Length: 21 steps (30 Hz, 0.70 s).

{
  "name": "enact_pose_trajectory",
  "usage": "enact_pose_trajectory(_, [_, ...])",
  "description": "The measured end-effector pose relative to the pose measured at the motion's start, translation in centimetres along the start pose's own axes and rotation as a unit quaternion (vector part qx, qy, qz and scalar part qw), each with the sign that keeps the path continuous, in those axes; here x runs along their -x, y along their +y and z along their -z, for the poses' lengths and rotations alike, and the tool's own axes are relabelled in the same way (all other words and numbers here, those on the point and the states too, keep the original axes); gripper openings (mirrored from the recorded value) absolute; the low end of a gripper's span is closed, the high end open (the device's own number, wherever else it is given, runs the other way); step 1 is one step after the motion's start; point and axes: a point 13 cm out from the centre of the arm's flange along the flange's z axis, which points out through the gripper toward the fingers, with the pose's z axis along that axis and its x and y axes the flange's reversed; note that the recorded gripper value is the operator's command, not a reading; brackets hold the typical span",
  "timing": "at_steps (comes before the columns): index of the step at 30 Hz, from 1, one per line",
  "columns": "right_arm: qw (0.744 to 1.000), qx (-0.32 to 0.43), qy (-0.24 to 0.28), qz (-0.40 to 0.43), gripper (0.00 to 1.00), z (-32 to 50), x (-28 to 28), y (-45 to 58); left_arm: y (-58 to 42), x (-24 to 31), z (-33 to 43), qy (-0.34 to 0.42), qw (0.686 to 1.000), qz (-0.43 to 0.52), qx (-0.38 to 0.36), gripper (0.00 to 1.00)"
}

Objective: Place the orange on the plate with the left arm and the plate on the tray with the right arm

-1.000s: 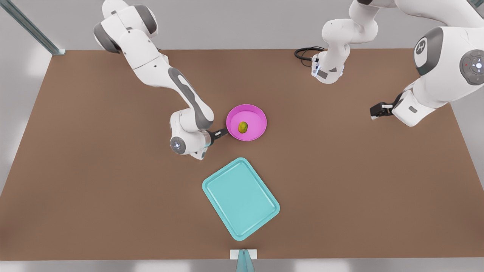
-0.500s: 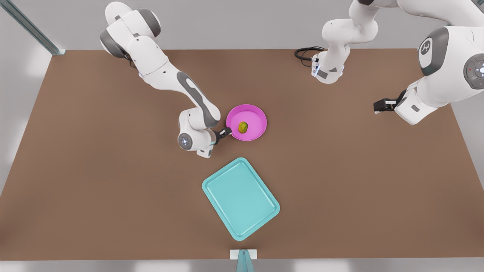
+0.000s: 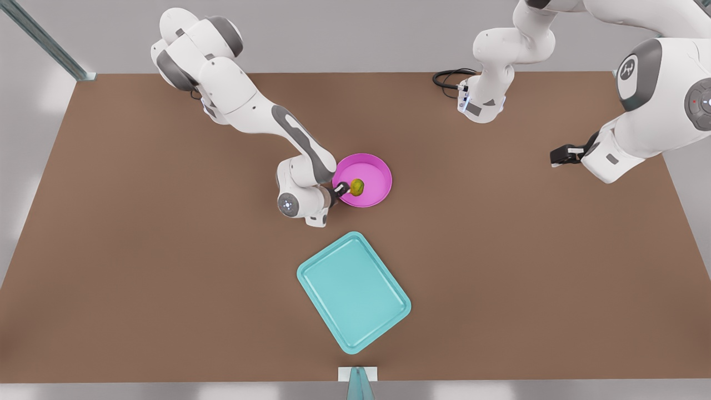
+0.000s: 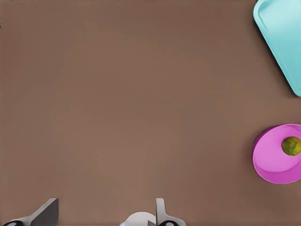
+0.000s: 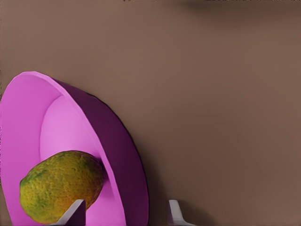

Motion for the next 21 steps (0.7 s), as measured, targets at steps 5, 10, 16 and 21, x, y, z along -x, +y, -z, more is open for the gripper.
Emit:
enact_pose_trajectory(5, [1.000,0.006,-0.007,0.021,0.21,0.8,0.7,0.4,0.0,-0.1,0.0,0.001,1.000,-0.002,0.000,1.00])
enact_pose_trajectory(10, [0.999,0.003,-0.008,0.040,0.21,1.1,0.8,0.4,-0.1,-0.3,0.5,0.000,1.000,-0.004,-0.001,1.00])
enact_pose_trajectory(16, [0.998,0.008,-0.029,0.057,0.21,4.3,2.8,0.6,0.0,-0.4,0.6,0.001,1.000,-0.004,-0.001,1.00])
enact_pose_trajectory(21, [0.996,0.017,-0.064,0.068,0.21,9.2,5.8,0.4,0.0,-0.5,0.5,0.002,1.000,-0.005,-0.001,1.00])
